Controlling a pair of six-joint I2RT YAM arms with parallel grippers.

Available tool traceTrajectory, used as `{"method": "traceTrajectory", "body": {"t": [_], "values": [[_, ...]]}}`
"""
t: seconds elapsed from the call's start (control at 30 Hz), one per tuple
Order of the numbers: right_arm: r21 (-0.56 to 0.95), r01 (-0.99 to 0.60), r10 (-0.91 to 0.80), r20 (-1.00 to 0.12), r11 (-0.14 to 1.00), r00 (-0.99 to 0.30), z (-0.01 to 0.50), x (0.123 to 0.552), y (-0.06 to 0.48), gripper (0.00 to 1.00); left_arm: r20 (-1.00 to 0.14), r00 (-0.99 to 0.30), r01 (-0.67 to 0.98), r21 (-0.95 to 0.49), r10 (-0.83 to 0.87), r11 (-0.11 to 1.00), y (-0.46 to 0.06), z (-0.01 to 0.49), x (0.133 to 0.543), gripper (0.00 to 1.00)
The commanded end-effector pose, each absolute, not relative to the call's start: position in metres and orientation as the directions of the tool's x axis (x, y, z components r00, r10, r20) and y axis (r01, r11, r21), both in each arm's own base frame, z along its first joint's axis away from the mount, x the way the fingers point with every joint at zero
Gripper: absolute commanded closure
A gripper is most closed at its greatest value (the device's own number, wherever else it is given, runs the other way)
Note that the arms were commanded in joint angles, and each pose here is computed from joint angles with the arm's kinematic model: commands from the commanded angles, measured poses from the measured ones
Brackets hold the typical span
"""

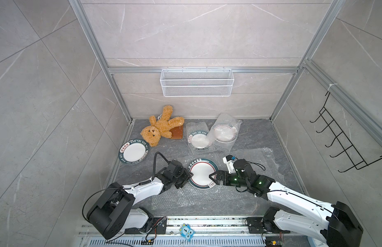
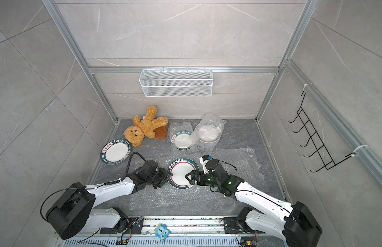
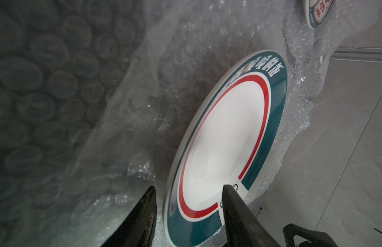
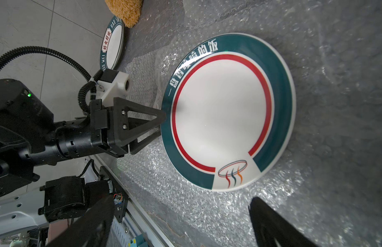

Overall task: Unpack dinner plates from bubble wrap
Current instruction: Pick up the plate from the bubble wrap.

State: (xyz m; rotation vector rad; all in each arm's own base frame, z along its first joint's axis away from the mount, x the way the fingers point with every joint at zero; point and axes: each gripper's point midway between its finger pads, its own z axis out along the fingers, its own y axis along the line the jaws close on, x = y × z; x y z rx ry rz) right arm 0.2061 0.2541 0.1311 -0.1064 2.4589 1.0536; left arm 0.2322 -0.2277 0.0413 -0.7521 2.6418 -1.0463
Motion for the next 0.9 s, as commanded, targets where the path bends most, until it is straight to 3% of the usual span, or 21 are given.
{"method": "traceTrajectory", "body": {"t": [0.0,0.23,0.87], "values": [[0.669,-0.238,0.12,-0.443,0.704,-0.889,0.129,0.206,0.254,0.0,0.001,-0.841,-0.377,-0.72,-0.542,0.583,-0.234,0.047,0.242,0.52],[0.664,-0.232,0.12,-0.44,0.711,-0.89,0.128,0.206,0.253,0.0,0.0,-0.829,-0.406,-0.687,-0.559,0.603,-0.228,0.037,0.241,0.69],[0.668,-0.216,0.126,-0.425,0.712,-0.896,0.125,0.203,0.252,0.0,-0.006,-0.82,-0.423,-0.665,-0.572,0.615,-0.224,0.025,0.242,0.97]]}}
